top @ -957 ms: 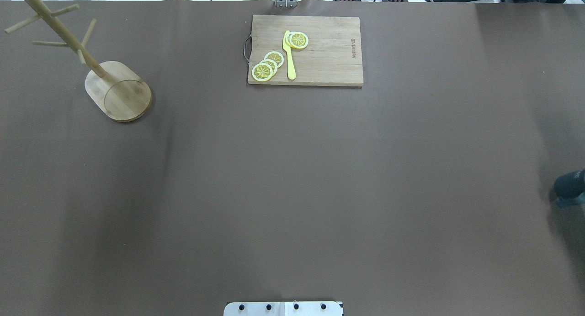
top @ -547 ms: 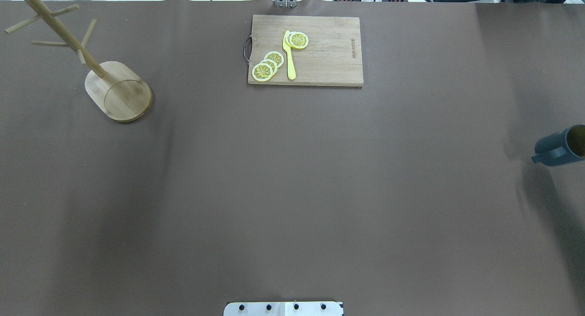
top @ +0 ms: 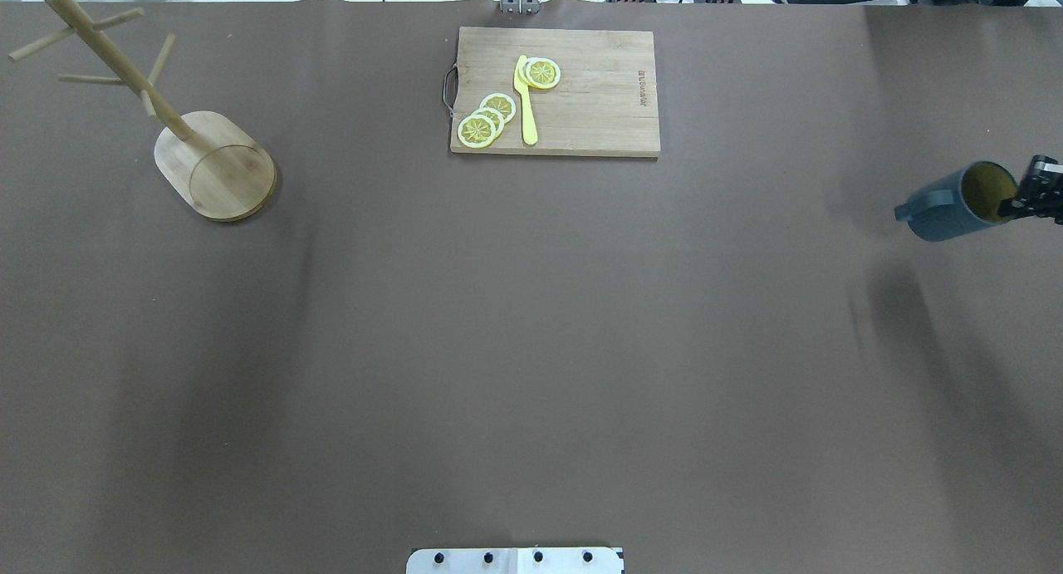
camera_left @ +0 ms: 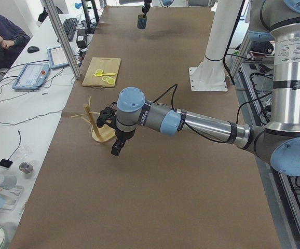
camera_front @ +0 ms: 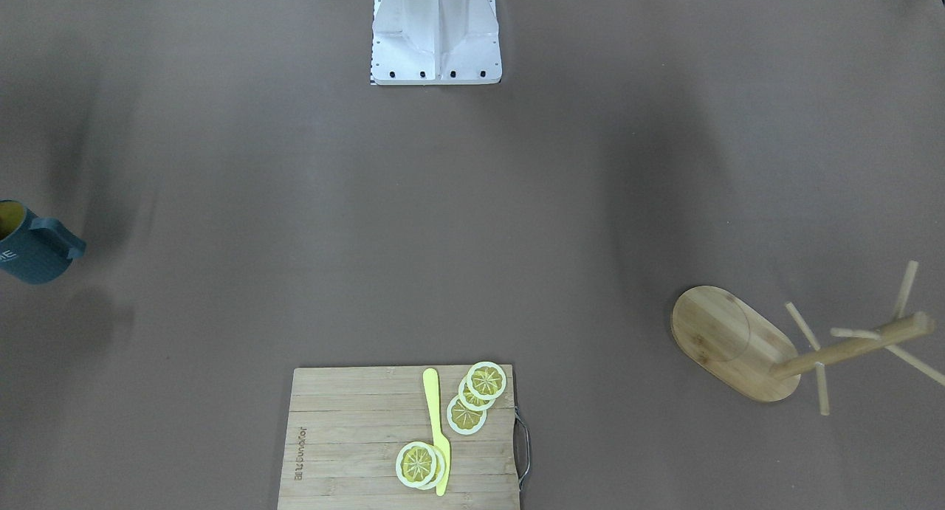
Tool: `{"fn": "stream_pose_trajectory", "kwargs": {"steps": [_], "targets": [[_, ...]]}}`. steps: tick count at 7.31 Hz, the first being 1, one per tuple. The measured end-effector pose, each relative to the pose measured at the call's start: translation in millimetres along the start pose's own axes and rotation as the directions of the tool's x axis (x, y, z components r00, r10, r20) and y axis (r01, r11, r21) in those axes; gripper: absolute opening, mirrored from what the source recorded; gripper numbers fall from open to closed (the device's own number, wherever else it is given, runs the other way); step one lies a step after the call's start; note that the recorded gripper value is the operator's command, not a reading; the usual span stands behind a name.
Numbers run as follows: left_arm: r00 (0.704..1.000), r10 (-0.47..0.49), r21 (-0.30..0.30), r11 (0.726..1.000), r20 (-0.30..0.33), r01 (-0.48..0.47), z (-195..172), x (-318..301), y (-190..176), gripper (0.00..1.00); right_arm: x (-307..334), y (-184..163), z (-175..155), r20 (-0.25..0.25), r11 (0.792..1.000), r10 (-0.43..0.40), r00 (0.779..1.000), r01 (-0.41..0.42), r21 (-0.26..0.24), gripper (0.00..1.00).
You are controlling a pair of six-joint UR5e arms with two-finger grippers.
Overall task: Hang cup on storage rack
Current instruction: 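Carry the teal mug with the right gripper toward the table center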
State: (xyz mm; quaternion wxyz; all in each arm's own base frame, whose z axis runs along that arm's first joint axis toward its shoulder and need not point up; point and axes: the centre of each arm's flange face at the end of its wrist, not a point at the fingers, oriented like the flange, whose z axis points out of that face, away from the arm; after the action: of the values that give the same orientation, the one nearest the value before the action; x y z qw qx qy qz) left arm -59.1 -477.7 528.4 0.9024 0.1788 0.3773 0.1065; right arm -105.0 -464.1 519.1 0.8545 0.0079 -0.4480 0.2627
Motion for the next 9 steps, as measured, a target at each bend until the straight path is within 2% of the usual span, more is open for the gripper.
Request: {"fn": "stream_pose_trajectory", "kwargs": {"steps": [2, 4, 7, 9], "targets": [[1.0, -0.001, -0.001, 1.0, 0.0, 0.001, 0, 0, 0, 0.99, -79, 34, -5, -0.054, 0.994, 0.112, 0.992, -0.111, 0.01, 0.0], [1.0, -0.002, -0.002, 1.0, 0.0, 0.002, 1, -1, 0, 0.99, -168, 79, 0, -0.123, 0.977, 0.213, 0.969, -0.211, 0.028, 0.0], [1.0, -0.03, -0.002, 1.0, -0.001, 0.03, 1, 0, -1, 0.99, -282, 161, 26, -0.203, 0.942, 0.334, 0.92, -0.329, 0.059, 0.0], [0.999, -0.043, 0.0, 0.999, -0.001, 0.043, 1, 0, -1, 0.99, -339, 208, 45, -0.215, 0.906, 0.421, 0.881, -0.417, 0.065, 0.0]]}}
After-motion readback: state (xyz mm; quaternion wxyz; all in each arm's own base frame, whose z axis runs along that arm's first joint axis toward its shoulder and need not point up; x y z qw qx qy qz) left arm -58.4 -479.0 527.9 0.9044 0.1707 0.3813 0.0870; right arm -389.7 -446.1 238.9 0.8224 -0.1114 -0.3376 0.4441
